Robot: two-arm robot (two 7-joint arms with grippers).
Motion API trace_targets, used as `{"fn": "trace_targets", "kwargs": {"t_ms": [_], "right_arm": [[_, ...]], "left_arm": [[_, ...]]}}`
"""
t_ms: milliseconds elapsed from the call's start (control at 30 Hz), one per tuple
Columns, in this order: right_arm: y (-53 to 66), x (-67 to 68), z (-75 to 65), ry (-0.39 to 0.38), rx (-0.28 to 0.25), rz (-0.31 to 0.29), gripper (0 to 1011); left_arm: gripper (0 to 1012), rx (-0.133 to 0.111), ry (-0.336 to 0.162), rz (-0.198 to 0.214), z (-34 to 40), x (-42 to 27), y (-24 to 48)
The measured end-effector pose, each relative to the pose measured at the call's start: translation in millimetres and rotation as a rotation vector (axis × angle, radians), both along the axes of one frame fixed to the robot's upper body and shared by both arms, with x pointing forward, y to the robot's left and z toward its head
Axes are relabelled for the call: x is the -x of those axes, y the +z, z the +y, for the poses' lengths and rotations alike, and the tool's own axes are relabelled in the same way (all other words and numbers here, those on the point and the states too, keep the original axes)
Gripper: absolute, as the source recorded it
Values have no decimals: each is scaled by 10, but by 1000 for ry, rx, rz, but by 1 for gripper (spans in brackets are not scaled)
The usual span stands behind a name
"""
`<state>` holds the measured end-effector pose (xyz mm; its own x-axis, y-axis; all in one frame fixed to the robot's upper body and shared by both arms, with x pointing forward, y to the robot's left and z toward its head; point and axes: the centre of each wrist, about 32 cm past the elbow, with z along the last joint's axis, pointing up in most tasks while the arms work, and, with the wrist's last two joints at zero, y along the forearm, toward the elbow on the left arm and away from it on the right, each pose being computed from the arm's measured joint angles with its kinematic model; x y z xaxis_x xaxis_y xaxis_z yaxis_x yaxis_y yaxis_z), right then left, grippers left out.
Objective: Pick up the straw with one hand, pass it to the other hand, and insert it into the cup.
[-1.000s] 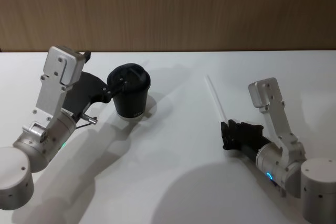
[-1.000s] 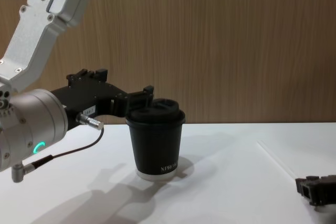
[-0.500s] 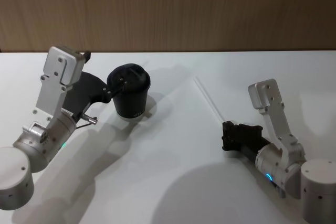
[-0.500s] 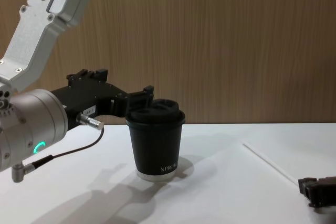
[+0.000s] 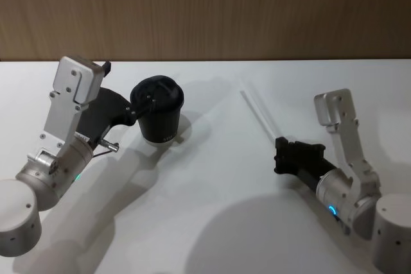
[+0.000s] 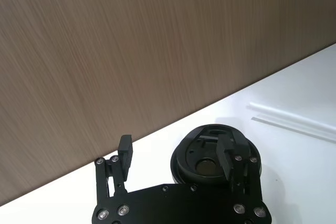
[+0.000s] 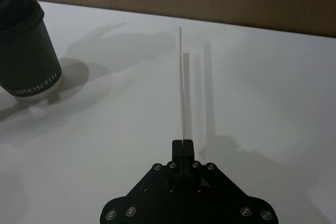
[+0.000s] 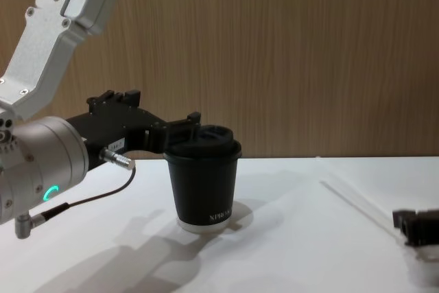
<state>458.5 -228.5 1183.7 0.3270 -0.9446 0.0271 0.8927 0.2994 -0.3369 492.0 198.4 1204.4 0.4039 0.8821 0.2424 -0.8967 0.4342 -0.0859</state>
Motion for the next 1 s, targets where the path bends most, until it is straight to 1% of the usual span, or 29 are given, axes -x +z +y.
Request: {"fn": "trace_targets", "kwargs": {"t_ms": [33,67,133,167,333,367,467,533,567,667,700,767,800,900,933,1000], "right_arm": [[0,0,0,0,0,0,1],[23,2,-8,1,-11,-21,1],[41,4,-13,3,-21,-39,1],[66,7,-21,4,-30,-59,1],[143,14,-46,14,-60,-124,1],[169,16,-55,19,-71,-147,1],[202,20,-68,29,-86,-179,1],[241,23,-84,41,-99,-212,1],[266,25,-95,53,-110,-238,1],[300,27,-109,70,-123,-270,1],[324,26,-119,85,-134,-295,1],[346,25,-127,98,-143,-317,1],[369,22,-135,113,-154,-338,1],[406,20,-140,140,-172,-374,1],[435,17,-142,157,-185,-398,1],[459,14,-142,178,-197,-418,1]], "left_arm": [[1003,0,0,0,0,0,0],[1002,0,0,0,0,0,0],[1003,0,0,0,0,0,0],[1003,0,0,0,0,0,0],[1003,0,0,0,0,0,0],[1003,0,0,0,0,0,0],[1003,0,0,0,0,0,0],[1003,0,0,0,0,0,0],[1003,0,0,0,0,0,0],[1003,0,0,0,0,0,0],[1003,0,0,0,0,0,0],[1003,0,0,0,0,0,0],[1003,0,0,0,0,0,0],[1003,0,0,0,0,0,0],[1003,0,0,0,0,0,0],[1003,0,0,0,0,0,0]]}}
